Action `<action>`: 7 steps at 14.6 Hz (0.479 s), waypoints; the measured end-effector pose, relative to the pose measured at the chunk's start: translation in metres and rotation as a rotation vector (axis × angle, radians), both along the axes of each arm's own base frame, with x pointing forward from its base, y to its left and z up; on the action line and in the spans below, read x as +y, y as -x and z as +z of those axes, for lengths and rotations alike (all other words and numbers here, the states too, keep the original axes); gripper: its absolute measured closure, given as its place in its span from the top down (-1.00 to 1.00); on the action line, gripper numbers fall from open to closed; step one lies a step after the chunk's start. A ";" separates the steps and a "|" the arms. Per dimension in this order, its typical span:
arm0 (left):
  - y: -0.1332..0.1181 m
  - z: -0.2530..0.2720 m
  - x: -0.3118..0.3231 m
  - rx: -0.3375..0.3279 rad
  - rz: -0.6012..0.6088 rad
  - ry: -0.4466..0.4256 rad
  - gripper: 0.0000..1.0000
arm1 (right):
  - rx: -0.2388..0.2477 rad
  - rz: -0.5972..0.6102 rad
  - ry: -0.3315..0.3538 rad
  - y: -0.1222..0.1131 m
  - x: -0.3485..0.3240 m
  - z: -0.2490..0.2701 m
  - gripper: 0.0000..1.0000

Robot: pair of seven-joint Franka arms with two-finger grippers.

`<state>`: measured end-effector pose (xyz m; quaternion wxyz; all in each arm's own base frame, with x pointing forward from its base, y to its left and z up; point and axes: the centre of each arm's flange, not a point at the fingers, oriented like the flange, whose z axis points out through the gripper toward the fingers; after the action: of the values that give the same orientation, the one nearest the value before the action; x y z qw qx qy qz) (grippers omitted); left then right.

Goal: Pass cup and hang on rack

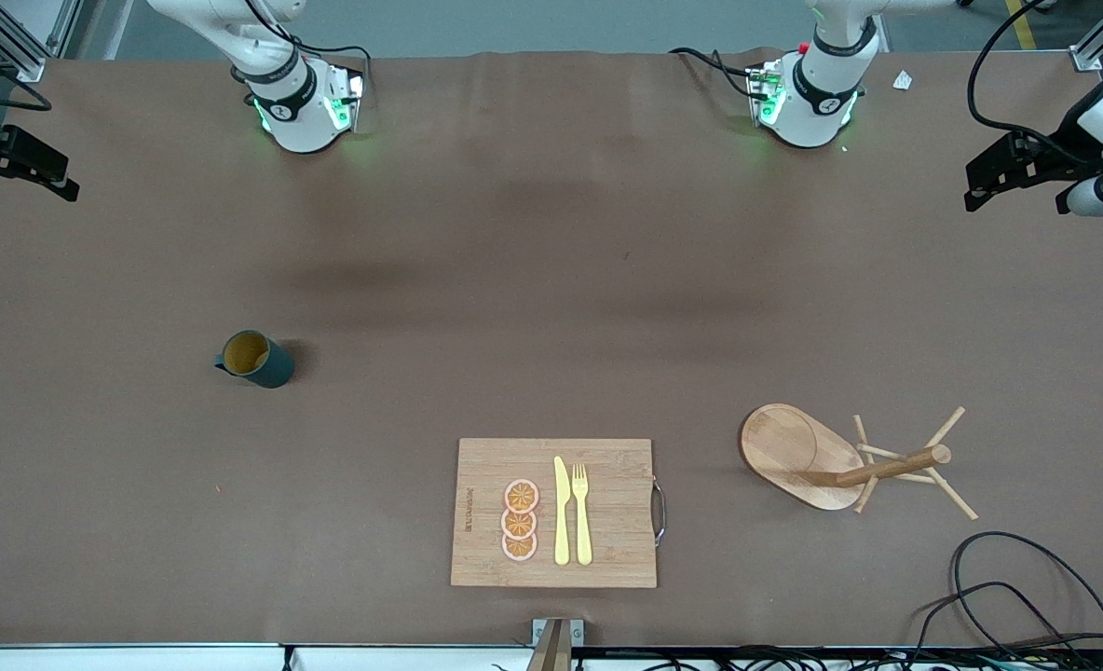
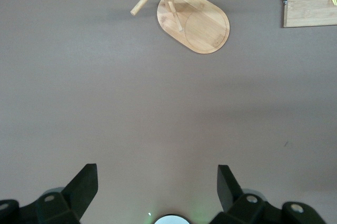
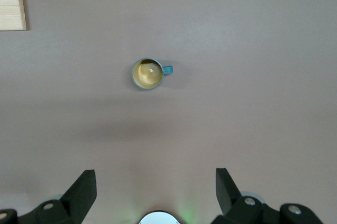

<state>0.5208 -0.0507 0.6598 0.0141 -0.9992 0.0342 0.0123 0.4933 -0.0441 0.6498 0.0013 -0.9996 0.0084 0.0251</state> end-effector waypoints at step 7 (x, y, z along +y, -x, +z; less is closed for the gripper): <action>0.000 0.000 -0.002 0.000 -0.002 0.008 1.00 | 0.000 0.000 0.000 0.000 0.000 0.000 1.00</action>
<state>0.5206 -0.0526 0.6602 0.0101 -0.9992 0.0354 0.0121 0.4933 -0.0441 0.6498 0.0013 -0.9996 0.0084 0.0251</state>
